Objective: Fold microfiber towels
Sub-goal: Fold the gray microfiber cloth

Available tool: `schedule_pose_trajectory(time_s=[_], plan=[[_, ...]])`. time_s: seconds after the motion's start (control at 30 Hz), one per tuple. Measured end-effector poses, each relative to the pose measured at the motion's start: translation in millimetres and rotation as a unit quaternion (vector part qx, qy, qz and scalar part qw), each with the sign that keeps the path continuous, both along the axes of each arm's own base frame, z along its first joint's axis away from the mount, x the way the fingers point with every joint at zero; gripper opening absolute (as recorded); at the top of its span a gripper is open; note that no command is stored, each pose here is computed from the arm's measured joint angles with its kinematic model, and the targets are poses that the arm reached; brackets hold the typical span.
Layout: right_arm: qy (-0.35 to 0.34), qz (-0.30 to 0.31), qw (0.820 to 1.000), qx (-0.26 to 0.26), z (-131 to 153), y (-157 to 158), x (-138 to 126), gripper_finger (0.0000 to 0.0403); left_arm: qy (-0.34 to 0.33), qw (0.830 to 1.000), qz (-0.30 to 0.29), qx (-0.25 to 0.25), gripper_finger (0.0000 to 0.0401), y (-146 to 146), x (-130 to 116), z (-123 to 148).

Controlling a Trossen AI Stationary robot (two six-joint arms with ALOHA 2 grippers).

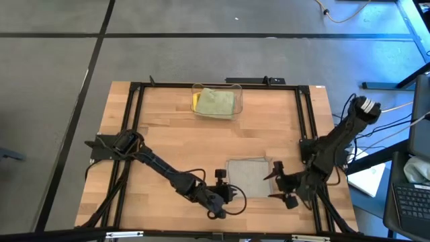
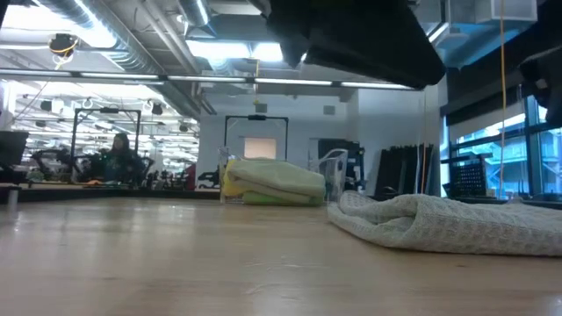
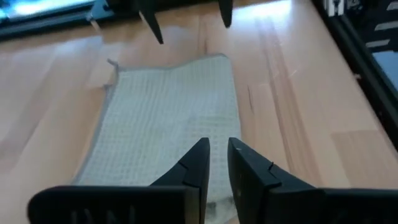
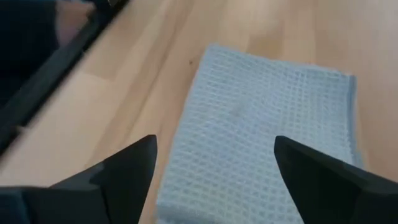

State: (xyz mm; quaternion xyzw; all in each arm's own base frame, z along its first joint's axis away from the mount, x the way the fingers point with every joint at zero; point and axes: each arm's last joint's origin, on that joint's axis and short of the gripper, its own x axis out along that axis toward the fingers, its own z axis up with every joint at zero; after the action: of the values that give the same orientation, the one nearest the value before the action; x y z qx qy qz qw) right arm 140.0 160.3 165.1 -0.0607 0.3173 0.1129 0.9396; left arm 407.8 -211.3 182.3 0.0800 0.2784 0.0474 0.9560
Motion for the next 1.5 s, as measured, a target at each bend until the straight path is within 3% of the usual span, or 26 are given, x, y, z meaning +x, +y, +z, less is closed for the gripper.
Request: schedule_pose_trajectory(time_s=[0.13, 0.3, 0.57, 0.77, 0.93, 1.03, 1.3, 1.5], plan=[[-0.008, -0.001, 0.996, -0.085, -10.7, 17.8, 7.1, 0.0325, 0.008, 1.000, 0.006, -0.003, 0.0049, 2.7, -0.1, -1.9], [0.003, -0.005, 0.979, -0.202, -11.6, 43.3, 19.7, 0.0325, -0.004, 1.000, 0.007, 0.012, 0.0049, 14.2, 8.0, 0.9], [0.064, -0.002, 0.981, -0.185, -18.3, 78.4, 32.3, 0.0325, 0.006, 0.998, -0.029, -0.049, 0.0053, 14.1, 10.3, 0.8], [0.063, -0.053, 0.977, -0.195, -38.3, 85.9, 41.6, 0.0325, 0.048, 0.997, -0.059, 0.031, 0.0049, 6.6, 0.2, -5.7], [0.024, -0.110, 0.971, -0.212, -37.7, 86.3, 64.6, 0.0325, 0.113, 0.982, -0.012, 0.153, 0.0051, 12.9, -13.6, -15.9], [0.034, -0.129, 0.968, -0.210, -39.3, 82.4, 88.0, 0.0325, 0.151, 0.970, 0.007, 0.190, 0.0051, 18.7, -20.7, -20.9], [0.076, -0.130, 0.968, -0.200, -43.7, 78.9, 144.7, 0.0326, 0.157, 0.970, 0.079, 0.167, 0.0048, 33.5, -20.5, -23.3], [0.064, -0.114, 0.971, -0.200, -38.8, 101.2, 155.4, 0.0325, 0.218, 0.953, 0.138, 0.161, 0.0042, 24.6, -53.3, -34.6]])
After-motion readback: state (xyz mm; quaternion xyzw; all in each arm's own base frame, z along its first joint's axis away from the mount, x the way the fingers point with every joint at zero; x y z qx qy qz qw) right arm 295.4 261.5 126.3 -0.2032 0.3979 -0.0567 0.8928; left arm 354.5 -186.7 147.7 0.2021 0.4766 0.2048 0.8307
